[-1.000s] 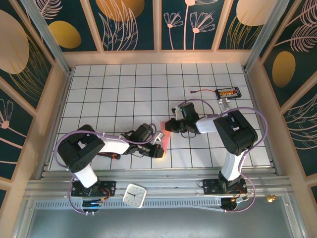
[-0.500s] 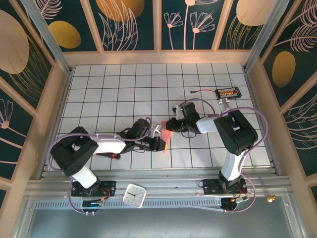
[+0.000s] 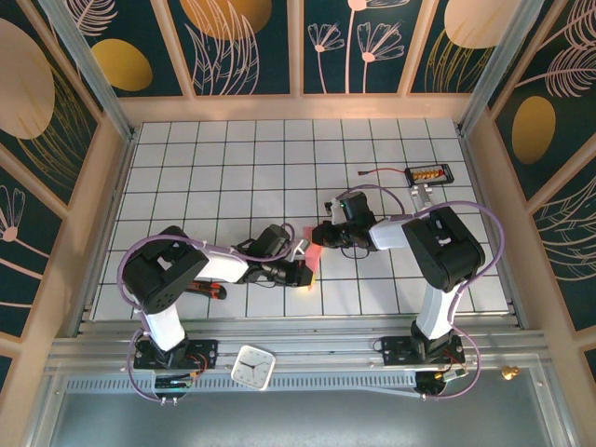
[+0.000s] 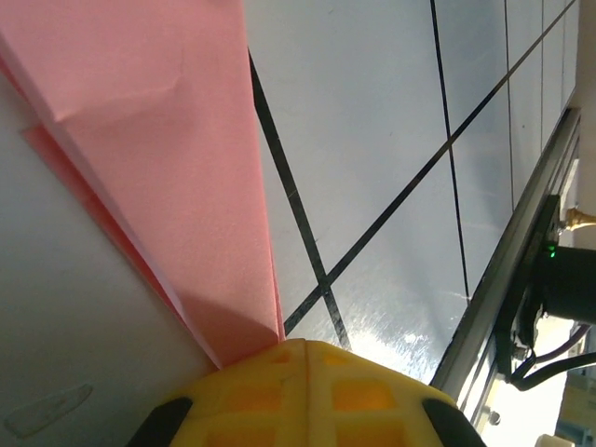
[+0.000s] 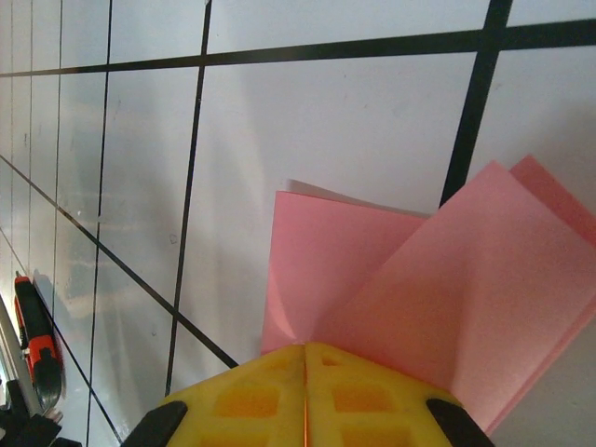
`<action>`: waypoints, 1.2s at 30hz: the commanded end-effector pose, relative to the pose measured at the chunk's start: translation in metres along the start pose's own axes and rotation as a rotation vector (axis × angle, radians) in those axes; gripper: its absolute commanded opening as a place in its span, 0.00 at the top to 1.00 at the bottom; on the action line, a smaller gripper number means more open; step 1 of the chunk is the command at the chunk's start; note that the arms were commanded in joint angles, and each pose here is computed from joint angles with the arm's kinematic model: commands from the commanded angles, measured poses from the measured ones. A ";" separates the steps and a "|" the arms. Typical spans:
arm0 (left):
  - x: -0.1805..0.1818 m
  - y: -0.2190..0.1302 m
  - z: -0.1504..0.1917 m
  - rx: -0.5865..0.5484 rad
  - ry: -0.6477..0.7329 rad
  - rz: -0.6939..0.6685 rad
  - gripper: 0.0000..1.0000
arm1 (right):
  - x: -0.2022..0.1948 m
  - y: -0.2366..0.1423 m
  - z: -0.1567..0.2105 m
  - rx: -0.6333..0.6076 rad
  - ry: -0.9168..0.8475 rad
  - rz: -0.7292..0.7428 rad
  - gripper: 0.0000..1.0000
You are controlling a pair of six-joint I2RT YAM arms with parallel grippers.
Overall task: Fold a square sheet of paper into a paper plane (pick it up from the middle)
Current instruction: Fold the wing for the fifth time at the center of the table.
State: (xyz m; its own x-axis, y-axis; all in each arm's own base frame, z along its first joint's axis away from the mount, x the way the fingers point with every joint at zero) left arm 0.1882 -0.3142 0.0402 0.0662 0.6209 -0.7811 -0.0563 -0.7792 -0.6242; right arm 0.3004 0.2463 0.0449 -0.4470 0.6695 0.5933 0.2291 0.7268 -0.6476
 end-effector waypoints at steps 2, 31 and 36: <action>0.040 0.004 0.043 0.164 -0.032 -0.170 1.00 | -0.042 0.000 0.035 0.115 0.082 0.179 0.90; 0.013 -0.114 -0.055 -0.418 -0.199 0.011 0.78 | 0.026 -0.051 -0.008 -0.048 -0.153 0.365 0.69; 0.022 -0.121 -0.070 -0.482 -0.229 0.013 0.68 | 0.043 -0.048 0.013 -0.042 -0.185 0.722 0.49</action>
State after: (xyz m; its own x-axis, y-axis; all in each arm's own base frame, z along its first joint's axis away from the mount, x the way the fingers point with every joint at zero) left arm 0.2538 -0.2142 0.0970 -0.1411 0.5891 -0.7957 0.3501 -0.7221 -0.5967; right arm 0.2636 0.2648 0.1090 -0.4843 0.8456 0.2245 0.4472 0.4598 -0.7672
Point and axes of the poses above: each hand's point on the last joint's axis, 136 mm out from that joint toward the fingers, its own y axis out along the fingers, its own x axis along the line the jaws close on, z = x × y, the point moved 4 cm from there along -y, back along the fingers, and after that the axes turned 13 degrees about -y, right-handed, at the moved point
